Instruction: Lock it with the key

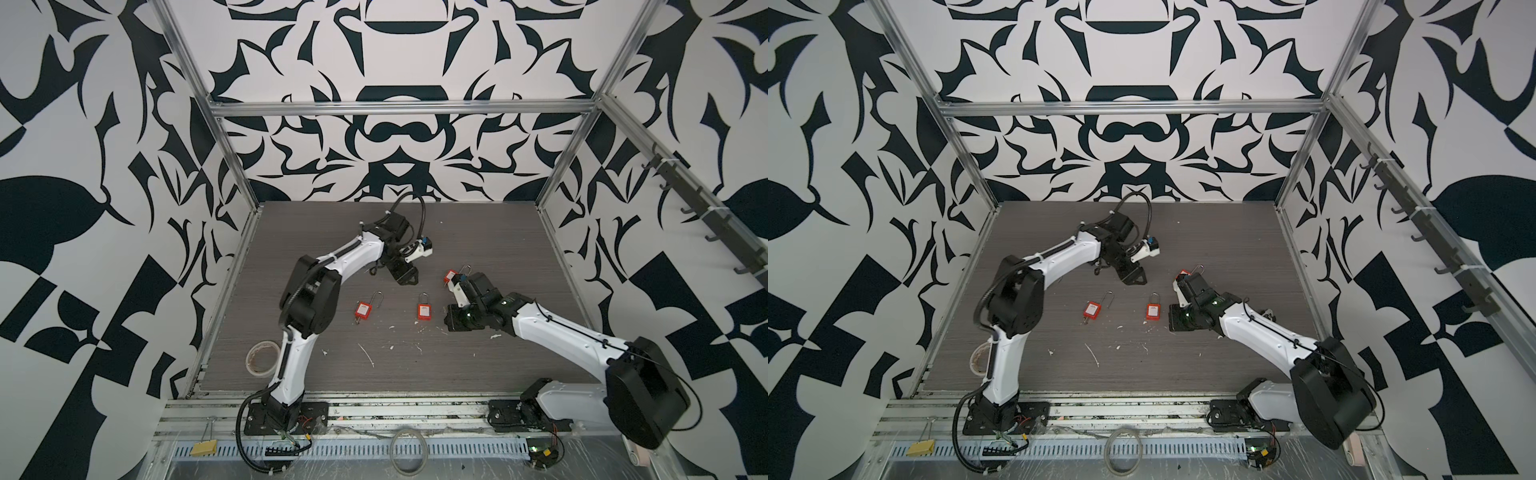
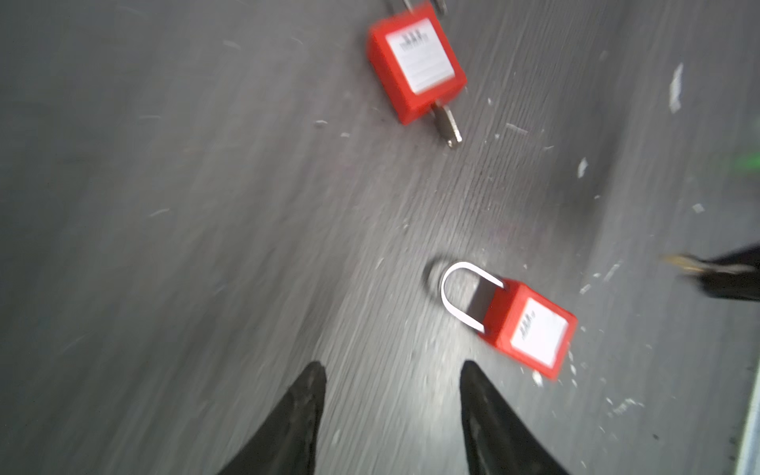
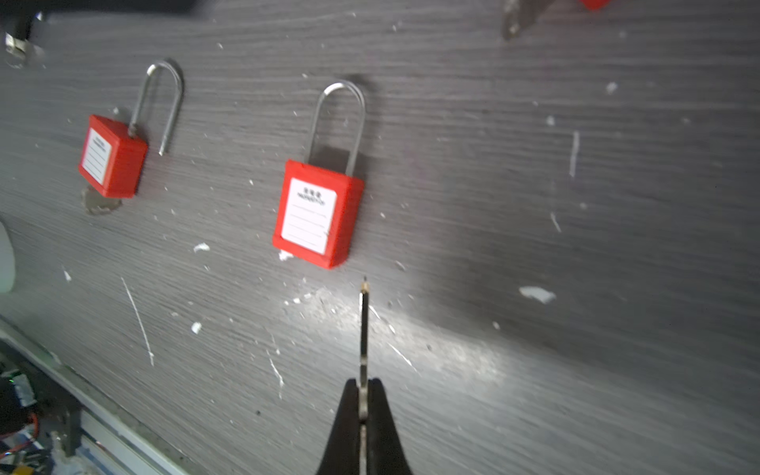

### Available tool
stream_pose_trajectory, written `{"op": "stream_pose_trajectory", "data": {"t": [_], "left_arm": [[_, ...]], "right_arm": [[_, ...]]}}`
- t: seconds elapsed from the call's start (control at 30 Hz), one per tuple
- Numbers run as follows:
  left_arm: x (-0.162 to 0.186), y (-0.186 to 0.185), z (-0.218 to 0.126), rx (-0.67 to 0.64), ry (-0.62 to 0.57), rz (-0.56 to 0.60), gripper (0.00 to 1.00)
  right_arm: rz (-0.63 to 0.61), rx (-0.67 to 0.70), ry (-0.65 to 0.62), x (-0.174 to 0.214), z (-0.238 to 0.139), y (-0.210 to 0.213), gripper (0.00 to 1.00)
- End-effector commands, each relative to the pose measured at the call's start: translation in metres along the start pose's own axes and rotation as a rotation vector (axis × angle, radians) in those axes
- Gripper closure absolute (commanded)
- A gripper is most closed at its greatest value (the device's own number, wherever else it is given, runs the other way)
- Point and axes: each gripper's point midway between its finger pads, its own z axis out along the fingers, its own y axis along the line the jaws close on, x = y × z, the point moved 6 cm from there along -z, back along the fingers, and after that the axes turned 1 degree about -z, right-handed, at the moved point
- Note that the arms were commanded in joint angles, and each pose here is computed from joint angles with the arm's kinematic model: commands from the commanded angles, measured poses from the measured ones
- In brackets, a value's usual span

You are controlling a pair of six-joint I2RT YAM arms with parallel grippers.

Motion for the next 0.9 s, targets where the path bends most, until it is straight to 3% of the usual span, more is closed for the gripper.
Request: {"op": "stream_pose_trajectory", "data": {"t": [0.0, 0.27, 0.53, 0.87], "left_arm": [[-0.019, -0.010, -0.061, -0.024, -0.254, -0.028, 0.44], [0.054, -0.045, -0.120, -0.109, -0.344, -0.113, 0.43], [0.079, -0.070, -0.144, -0.119, -0.396, -0.130, 0.41], [0.068, -0.069, -0.146, -0.083, -0.423, -0.165, 0.41]], "right_arm": [[0.008, -0.061, -0.044, -0.023, 0.002, 0.017, 1.00], [0.003, 0.039, 0.011, -0.037, 0.017, 0.012, 0.98], [0.043, 0.062, 0.035, -0.035, 0.033, 0.006, 0.91], [-0.011, 0.115, -0.038, -0.046, 0.012, 0.005, 0.57]]}}
